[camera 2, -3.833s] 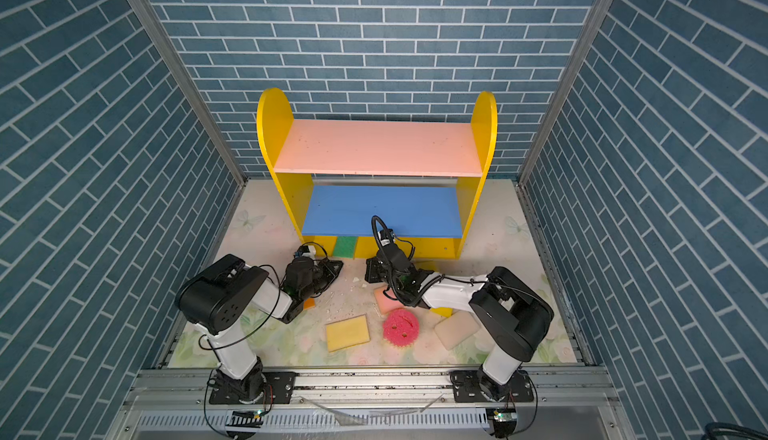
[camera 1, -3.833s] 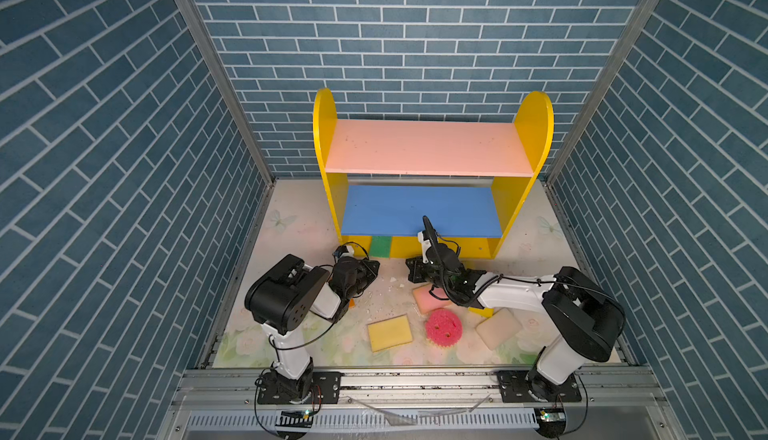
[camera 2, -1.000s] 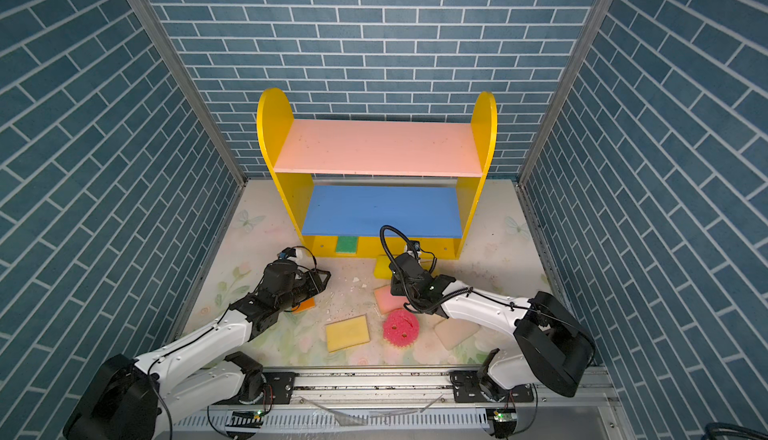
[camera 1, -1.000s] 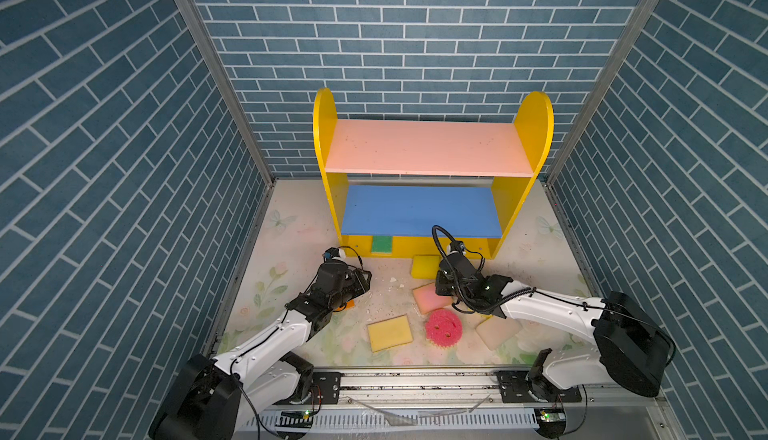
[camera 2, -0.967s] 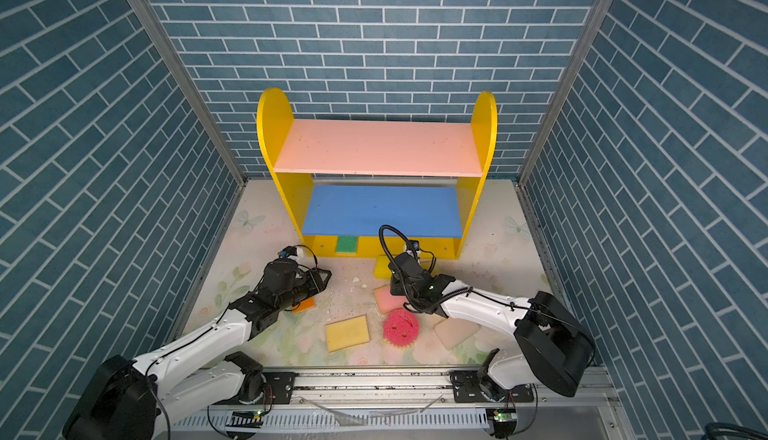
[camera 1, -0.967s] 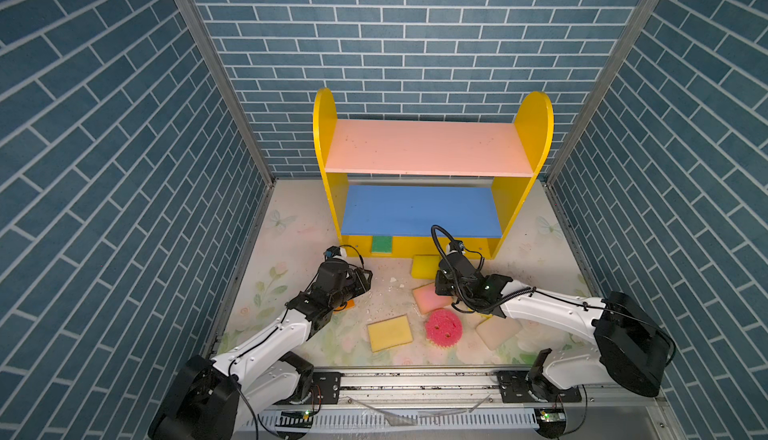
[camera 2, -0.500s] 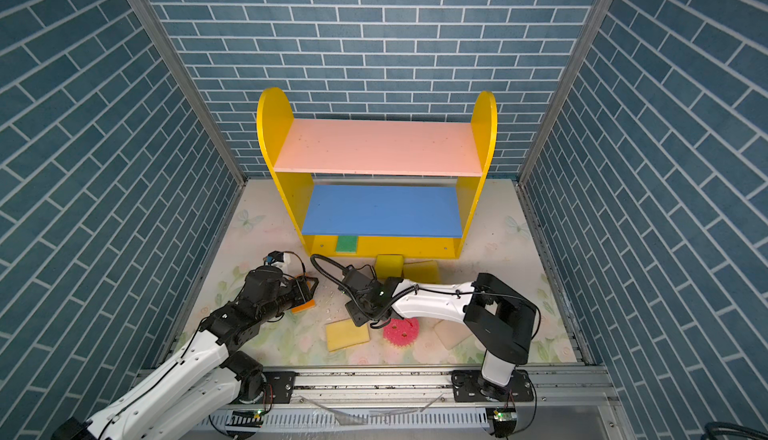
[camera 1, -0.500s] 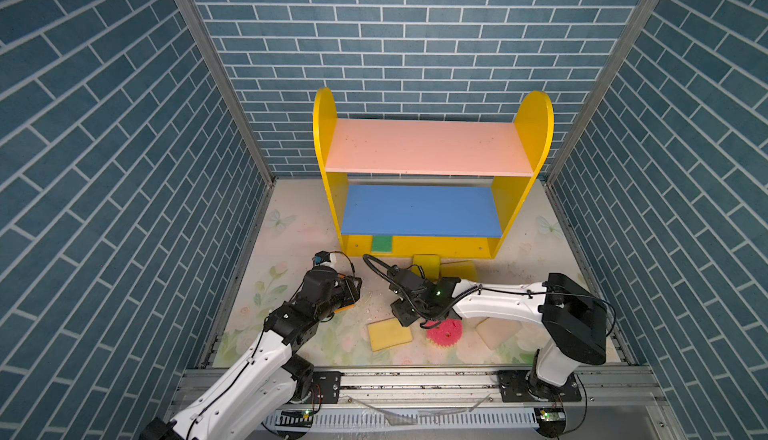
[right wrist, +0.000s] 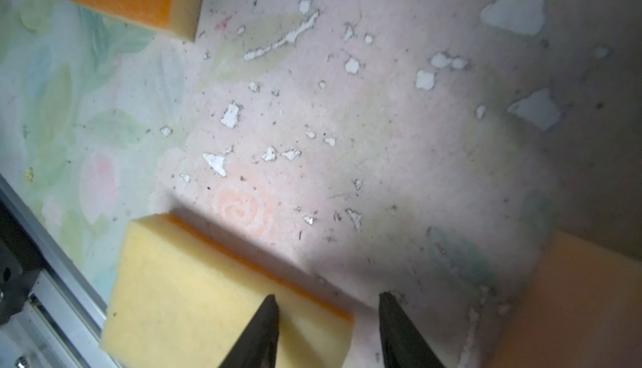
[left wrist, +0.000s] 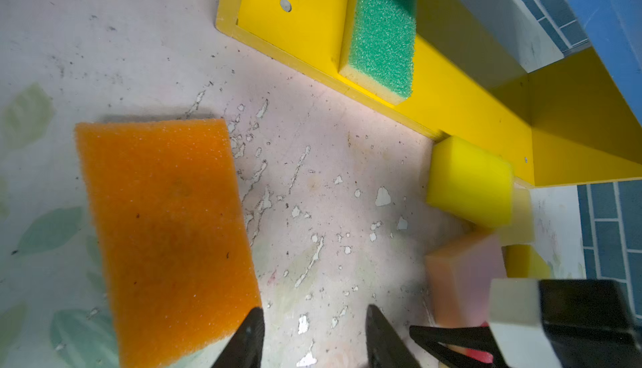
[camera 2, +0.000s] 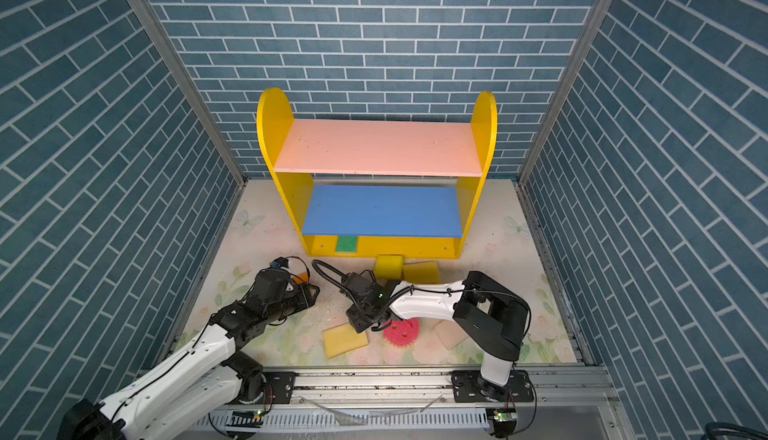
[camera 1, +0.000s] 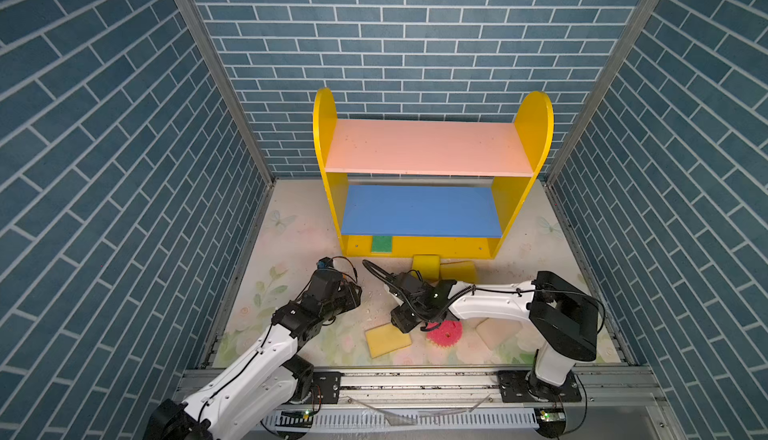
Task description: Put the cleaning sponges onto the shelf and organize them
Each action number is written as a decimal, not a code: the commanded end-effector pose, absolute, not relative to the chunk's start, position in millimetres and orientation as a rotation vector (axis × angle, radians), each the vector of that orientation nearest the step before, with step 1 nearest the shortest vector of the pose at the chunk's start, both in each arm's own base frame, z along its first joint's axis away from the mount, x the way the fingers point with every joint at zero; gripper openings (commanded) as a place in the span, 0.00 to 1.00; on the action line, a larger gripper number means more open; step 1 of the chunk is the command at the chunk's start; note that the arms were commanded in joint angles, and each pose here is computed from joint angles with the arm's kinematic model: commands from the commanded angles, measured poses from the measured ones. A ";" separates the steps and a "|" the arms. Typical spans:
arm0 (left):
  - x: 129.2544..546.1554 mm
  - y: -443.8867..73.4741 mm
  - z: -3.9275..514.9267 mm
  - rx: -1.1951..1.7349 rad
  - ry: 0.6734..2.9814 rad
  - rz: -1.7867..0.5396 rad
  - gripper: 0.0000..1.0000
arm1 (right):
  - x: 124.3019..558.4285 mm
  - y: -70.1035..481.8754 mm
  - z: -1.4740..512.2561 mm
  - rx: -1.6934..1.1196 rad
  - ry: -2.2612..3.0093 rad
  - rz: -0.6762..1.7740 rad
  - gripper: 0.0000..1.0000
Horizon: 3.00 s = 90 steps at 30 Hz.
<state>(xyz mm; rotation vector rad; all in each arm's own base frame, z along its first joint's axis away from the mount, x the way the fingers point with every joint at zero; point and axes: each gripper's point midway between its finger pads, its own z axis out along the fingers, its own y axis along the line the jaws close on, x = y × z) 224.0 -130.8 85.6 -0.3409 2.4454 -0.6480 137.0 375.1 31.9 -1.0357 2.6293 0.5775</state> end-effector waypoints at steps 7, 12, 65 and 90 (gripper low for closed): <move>229.4 -137.6 90.9 -0.302 2.442 -0.665 0.49 | 134.5 371.9 49.1 -0.910 2.656 0.778 0.50; 229.6 -138.3 90.4 -0.303 2.447 -0.666 0.49 | 128.8 375.0 53.4 -0.920 2.669 0.834 0.50; 230.4 -77.9 29.9 -0.420 2.566 -0.272 0.34 | 282.1 255.7 102.7 -0.037 2.417 0.317 0.27; 232.0 -88.0 39.7 -0.368 2.568 -0.336 0.18 | 303.3 274.5 71.1 0.070 2.486 0.416 0.30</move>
